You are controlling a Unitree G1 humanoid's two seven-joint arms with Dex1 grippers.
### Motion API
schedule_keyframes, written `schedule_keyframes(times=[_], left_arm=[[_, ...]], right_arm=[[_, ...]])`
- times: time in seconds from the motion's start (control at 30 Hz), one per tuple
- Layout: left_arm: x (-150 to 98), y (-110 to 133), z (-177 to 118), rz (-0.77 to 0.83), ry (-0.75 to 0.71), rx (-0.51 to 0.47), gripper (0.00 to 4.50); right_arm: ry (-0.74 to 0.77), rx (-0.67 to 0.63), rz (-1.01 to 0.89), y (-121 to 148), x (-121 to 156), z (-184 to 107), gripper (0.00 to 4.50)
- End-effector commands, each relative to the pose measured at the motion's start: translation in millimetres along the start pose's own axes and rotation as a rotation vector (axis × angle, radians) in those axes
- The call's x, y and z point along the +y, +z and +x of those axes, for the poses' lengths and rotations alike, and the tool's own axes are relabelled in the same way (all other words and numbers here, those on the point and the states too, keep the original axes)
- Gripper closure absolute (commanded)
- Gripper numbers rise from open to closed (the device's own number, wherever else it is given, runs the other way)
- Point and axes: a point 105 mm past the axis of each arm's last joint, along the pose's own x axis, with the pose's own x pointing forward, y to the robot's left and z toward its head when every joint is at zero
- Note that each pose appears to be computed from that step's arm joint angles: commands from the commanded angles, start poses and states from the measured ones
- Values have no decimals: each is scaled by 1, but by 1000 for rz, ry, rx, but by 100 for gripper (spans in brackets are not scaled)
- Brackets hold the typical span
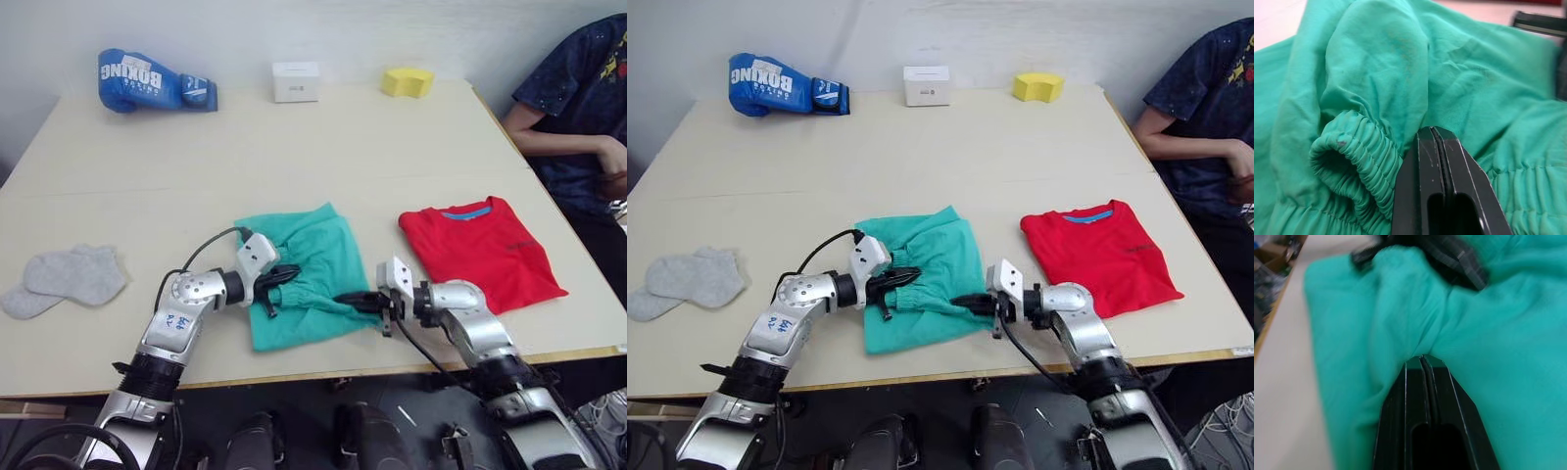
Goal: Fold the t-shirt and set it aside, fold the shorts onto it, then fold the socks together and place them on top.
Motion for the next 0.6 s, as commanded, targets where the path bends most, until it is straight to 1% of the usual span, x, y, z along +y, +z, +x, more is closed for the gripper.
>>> schedule_keyframes(times=[0.03,0.07,0.17,0.2,0.27,0.33,0.37,0.43,0.5,0.57,0.6], left_arm=[[12,-24,-12,-30,78,82,450],[11,-25,-14,-20,69,85,450],[7,-23,-20,9,24,67,450],[5,-19,-20,19,-1,43,450],[0,-11,-22,50,-50,-1,450],[-2,-10,-22,69,-75,-12,450],[-2,-10,-23,73,-82,-13,450],[-4,-9,-23,85,-108,-30,450],[-9,-1,-22,94,-145,-70,450],[-10,1,-21,100,-153,-80,450],[-10,1,-20,101,-153,-79,450]], right_arm=[[56,-38,-22,26,18,-10,447],[39,-50,-58,31,18,-14,447],[-19,-78,-63,42,15,-25,447],[-50,-103,24,47,11,-31,431],[-59,-150,216,56,8,-39,392],[2,-155,490,59,11,-48,328],[13,-157,577,61,12,-51,294],[-68,-99,698,53,0,-55,222],[-122,-51,814,44,-15,-53,156],[-167,-35,899,39,-29,-46,92],[-180,-31,921,38,-34,-44,92]])
